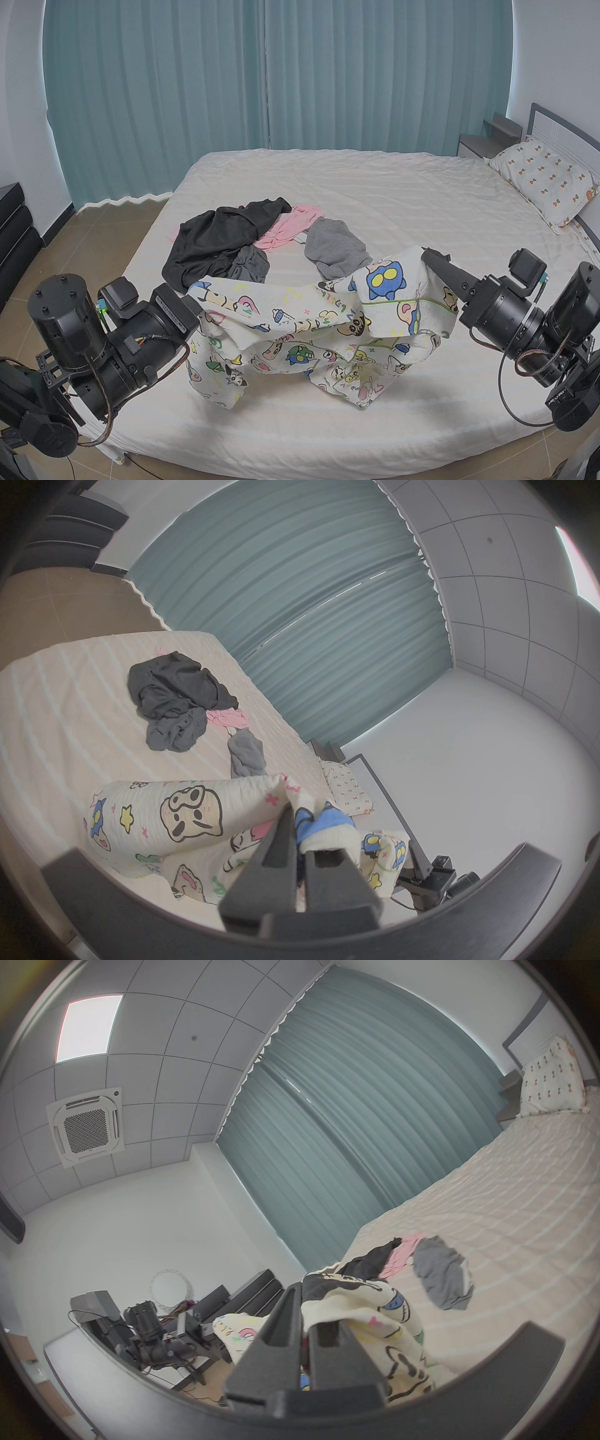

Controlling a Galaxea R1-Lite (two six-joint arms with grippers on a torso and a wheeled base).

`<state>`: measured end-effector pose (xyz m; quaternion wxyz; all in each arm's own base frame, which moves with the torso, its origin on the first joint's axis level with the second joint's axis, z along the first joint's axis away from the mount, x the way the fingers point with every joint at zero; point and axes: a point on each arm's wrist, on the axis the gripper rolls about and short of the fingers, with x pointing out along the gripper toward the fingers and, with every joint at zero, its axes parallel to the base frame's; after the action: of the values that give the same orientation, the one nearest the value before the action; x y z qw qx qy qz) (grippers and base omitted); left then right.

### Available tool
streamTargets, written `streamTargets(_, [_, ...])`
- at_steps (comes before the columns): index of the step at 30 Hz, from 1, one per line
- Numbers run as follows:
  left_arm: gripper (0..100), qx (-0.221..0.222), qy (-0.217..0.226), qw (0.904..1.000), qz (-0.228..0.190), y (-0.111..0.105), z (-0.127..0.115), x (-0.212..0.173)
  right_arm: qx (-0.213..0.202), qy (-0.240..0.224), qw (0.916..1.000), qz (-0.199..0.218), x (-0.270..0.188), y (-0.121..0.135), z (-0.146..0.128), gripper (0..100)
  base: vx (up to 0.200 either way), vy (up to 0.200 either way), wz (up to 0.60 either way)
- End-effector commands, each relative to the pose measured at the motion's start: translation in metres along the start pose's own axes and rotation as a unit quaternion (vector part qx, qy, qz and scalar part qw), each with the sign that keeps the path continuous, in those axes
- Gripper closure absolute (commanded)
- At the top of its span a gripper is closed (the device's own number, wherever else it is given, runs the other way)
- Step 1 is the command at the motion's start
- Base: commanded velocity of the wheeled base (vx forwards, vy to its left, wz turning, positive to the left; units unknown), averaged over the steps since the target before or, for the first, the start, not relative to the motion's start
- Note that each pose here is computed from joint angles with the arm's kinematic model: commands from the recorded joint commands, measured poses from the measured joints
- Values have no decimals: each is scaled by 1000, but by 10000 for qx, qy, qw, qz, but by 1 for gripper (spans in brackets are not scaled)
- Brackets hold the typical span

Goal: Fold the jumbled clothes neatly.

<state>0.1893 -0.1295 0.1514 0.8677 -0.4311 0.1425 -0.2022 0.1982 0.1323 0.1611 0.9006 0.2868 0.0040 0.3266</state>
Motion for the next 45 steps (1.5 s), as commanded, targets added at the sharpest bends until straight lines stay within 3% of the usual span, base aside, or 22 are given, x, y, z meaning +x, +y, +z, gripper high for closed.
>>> streamTargets(1, [100,34,181,9998,-38,-1,-8,2,-123,-85,9999,-72,-1,-4,5,100,0,-200,0])
streamTargets(10, [100,67,304,9991,-299,-13,-12,12,-362,102,9992,-121,2,-4,5,100,0,-200,0])
streamTargets(12, [100,129,307,9990,-294,-14,-13,16,-470,338,9980,-264,4,-5,4,100,0,-200,0])
streamTargets(15, [100,286,385,9987,-189,-9,-18,23,-478,392,9975,-355,-1,-7,6,100,0,-200,0])
streamTargets(16, [100,577,465,9973,-5,-1,-26,34,-498,340,9968,-527,-7,-14,10,100,0,-200,0])
streamTargets(19, [100,714,407,9966,75,0,-28,42,-494,242,9957,-745,-16,-27,18,100,0,-200,0])
streamTargets(26, [100,737,470,9962,-29,-6,-33,44,-269,473,9966,-612,-45,-32,20,100,0,-200,0])
streamTargets(32, [100,731,418,9964,-105,-11,-34,59,34,743,9939,-817,-44,-57,17,100,0,-200,0])
streamTargets(39, [100,765,290,9966,54,-12,-46,77,1,495,9932,-1058,-48,-68,29,100,0,-200,0])
streamTargets(45, [100,812,556,9951,-17,-16,-62,73,-140,291,9972,-679,-59,-58,44,100,0,-200,0])
